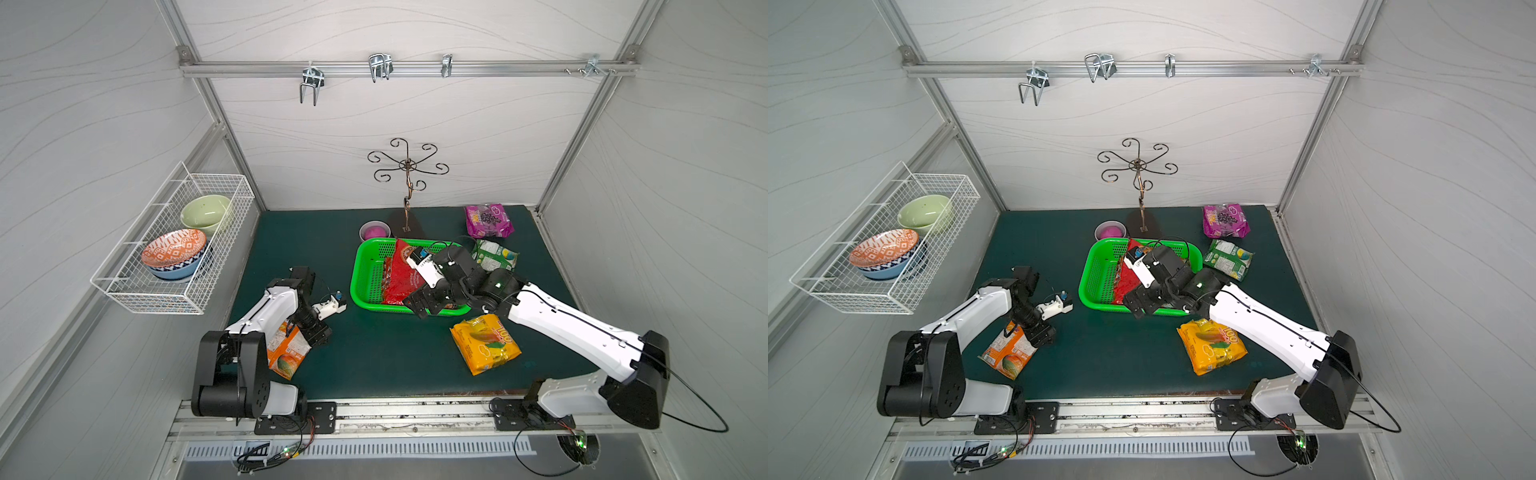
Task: Put the candies in the basket
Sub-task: Pick up the candy at the center of the board.
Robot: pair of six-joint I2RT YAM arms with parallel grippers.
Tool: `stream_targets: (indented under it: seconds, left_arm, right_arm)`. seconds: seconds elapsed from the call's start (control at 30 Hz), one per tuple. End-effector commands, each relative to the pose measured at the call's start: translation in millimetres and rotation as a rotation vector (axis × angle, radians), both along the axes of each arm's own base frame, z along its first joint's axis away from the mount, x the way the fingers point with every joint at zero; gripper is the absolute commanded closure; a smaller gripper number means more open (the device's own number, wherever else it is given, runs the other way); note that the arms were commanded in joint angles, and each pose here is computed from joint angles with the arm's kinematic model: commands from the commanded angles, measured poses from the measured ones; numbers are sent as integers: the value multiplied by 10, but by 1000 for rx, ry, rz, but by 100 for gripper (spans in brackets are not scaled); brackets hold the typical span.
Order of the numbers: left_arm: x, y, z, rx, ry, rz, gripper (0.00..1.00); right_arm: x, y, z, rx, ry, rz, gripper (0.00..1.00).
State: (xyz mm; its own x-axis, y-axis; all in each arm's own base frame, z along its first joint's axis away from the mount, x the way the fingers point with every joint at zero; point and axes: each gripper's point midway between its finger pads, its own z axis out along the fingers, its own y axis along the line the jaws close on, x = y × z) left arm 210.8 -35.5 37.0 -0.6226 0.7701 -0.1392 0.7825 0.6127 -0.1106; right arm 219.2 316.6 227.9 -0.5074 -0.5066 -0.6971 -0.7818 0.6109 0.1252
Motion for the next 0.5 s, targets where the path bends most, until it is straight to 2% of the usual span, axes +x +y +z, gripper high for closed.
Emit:
stream_targets:
  seconds: [0.0, 0.33, 0.4, 0.47]
  left_arm:
    - [248, -5, -88, 11, -85, -70, 24]
    - [339, 177, -250, 123, -152, -83, 28]
    - [271, 181, -251, 126, -128, -101, 32]
    - [201, 191, -256, 130, -99, -109, 41]
  right_arm:
    - [67, -4, 102, 6, -28, -15, 3]
    - [76, -49, 69, 9, -31, -42, 3]
    - [79, -46, 59, 6, -31, -42, 2]
    - [81, -42, 43, 2, -29, -40, 2]
